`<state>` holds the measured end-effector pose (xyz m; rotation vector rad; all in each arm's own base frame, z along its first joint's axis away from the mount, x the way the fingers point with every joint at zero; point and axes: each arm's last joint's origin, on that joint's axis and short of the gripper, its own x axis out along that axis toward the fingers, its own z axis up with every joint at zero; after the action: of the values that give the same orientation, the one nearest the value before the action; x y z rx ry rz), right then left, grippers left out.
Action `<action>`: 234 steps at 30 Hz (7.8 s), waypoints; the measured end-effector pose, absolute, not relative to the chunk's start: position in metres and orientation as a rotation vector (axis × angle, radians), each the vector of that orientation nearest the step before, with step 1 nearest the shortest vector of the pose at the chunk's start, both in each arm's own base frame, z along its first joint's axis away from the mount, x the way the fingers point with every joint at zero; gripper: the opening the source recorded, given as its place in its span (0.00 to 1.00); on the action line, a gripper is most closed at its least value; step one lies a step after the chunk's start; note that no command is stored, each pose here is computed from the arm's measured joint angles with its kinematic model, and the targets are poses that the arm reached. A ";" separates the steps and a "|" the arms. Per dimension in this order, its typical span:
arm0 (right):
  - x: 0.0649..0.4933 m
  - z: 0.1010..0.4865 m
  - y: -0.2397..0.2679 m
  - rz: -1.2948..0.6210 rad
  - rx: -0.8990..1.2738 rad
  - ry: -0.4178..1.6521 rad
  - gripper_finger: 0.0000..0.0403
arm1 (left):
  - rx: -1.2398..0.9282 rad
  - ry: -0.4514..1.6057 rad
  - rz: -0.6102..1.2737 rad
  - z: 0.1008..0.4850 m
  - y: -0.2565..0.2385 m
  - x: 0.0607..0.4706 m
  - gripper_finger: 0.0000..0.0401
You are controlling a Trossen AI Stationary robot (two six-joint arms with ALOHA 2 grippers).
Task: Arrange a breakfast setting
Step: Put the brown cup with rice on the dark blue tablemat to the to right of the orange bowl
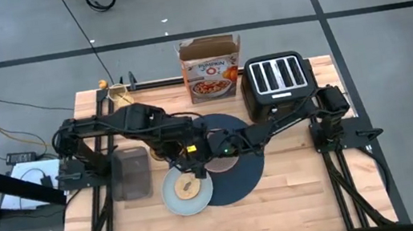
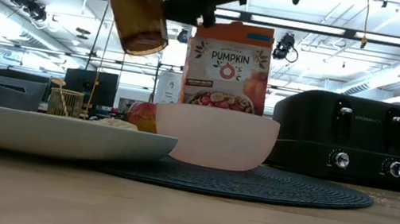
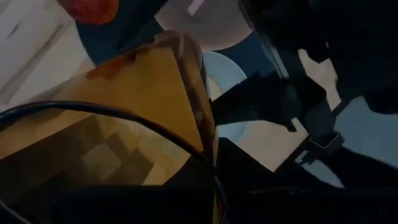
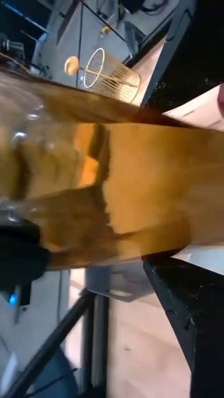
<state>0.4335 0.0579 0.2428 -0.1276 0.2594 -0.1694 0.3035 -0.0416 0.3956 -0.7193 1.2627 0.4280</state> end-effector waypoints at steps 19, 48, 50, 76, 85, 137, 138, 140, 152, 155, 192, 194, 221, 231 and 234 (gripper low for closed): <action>0.443 0.229 0.052 -0.068 -0.092 0.322 0.98 | -0.775 1.203 0.394 0.396 -0.044 0.314 0.03; 0.442 0.232 0.052 -0.070 -0.070 0.311 0.86 | -0.690 1.212 0.365 0.399 -0.045 0.307 0.28; 0.440 0.235 0.052 -0.080 -0.063 0.311 0.86 | -0.683 1.198 0.359 0.406 -0.045 0.298 0.35; 0.243 0.233 0.057 -0.247 0.126 0.084 0.85 | -0.366 0.227 0.493 0.511 -0.092 0.173 0.53; 0.211 0.176 0.048 -0.308 0.093 0.079 0.85 | -0.367 0.265 0.599 0.488 -0.103 0.216 0.53; 0.186 0.094 0.018 -0.090 -0.113 0.173 0.85 | -0.114 0.544 0.070 0.214 0.012 0.401 0.63; 0.186 0.095 0.016 -0.087 -0.114 0.171 0.85 | -0.116 0.530 0.072 0.215 0.014 0.402 0.65; 0.187 0.096 0.014 -0.080 -0.122 0.166 0.85 | -0.108 0.500 0.076 0.218 0.018 0.403 0.71; 0.190 0.092 -0.001 -0.077 -0.123 0.198 0.85 | -0.066 0.425 -0.026 0.197 0.011 0.422 0.79; 0.190 0.090 -0.003 -0.060 -0.127 0.216 0.85 | -0.072 0.408 -0.037 0.196 0.011 0.425 0.79; 0.194 0.093 -0.006 -0.062 -0.021 0.191 0.98 | -0.098 0.454 0.019 0.213 0.012 0.433 0.79; 0.193 0.094 -0.005 -0.059 -0.015 0.189 0.98 | -0.097 0.476 0.019 0.217 0.012 0.435 0.79; 0.173 0.107 -0.002 -0.021 0.002 0.287 0.98 | -0.079 0.453 0.005 0.228 0.009 0.435 0.79; 0.192 0.120 -0.001 -0.003 -0.016 0.385 0.94 | -0.092 0.480 0.003 0.225 0.000 0.434 0.79; 0.194 0.121 -0.002 -0.003 -0.026 0.382 0.91 | -0.094 0.494 0.001 0.224 -0.003 0.433 0.79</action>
<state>0.1941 -0.0015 0.1210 -0.0255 0.3821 -0.0026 0.4328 -0.0029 0.2239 -0.0944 0.4941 0.0009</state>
